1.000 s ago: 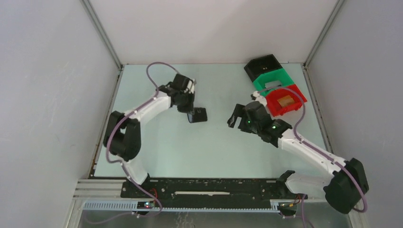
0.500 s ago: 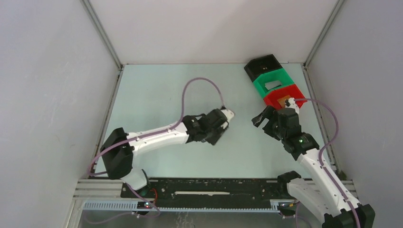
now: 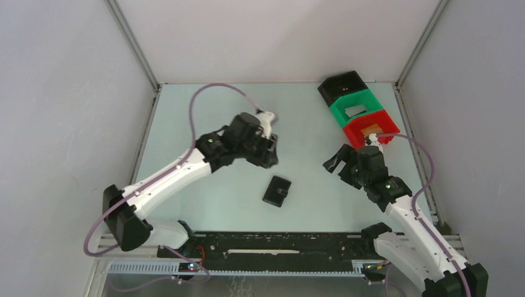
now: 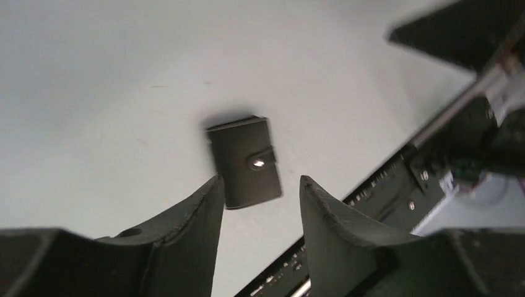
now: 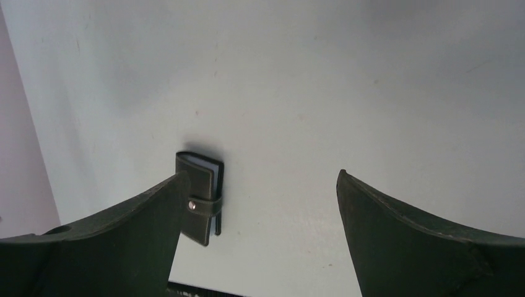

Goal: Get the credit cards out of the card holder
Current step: Move the card holder to the center of the board, then open the card holder at the center of the board.

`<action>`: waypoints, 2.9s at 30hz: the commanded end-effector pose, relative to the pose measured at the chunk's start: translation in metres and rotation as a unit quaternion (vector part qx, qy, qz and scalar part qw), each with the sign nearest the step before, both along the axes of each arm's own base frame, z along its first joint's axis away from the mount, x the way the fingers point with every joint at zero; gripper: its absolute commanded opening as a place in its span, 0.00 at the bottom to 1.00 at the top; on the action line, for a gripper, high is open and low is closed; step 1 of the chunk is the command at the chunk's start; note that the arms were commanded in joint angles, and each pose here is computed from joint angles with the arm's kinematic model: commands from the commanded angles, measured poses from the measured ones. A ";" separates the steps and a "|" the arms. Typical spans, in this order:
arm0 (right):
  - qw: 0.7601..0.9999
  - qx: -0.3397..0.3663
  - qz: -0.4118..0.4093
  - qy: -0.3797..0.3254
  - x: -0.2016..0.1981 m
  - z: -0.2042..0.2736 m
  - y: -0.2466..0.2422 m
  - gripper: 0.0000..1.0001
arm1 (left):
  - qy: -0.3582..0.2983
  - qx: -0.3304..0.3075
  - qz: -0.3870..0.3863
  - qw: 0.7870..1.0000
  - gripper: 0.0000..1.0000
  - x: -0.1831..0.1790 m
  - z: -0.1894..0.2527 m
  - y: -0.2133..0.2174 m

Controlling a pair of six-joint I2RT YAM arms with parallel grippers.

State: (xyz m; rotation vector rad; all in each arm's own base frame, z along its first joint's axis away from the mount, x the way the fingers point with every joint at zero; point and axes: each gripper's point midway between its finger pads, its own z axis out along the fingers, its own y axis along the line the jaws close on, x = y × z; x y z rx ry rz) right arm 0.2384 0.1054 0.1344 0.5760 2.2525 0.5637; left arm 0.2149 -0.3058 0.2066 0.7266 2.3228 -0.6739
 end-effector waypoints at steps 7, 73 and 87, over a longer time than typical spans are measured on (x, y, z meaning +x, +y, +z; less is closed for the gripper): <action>0.994 -0.062 0.089 0.018 -0.011 -0.008 0.097 0.89 | 0.167 0.011 0.179 0.969 0.49 0.020 -0.085 0.067; 0.996 -0.037 0.076 0.041 -0.039 -0.061 0.074 0.54 | 0.193 0.030 0.213 0.957 0.58 0.028 -0.112 0.065; 0.972 0.084 0.219 -0.009 -0.041 -0.023 0.151 0.65 | 0.179 0.034 0.268 0.946 0.58 0.036 -0.107 0.108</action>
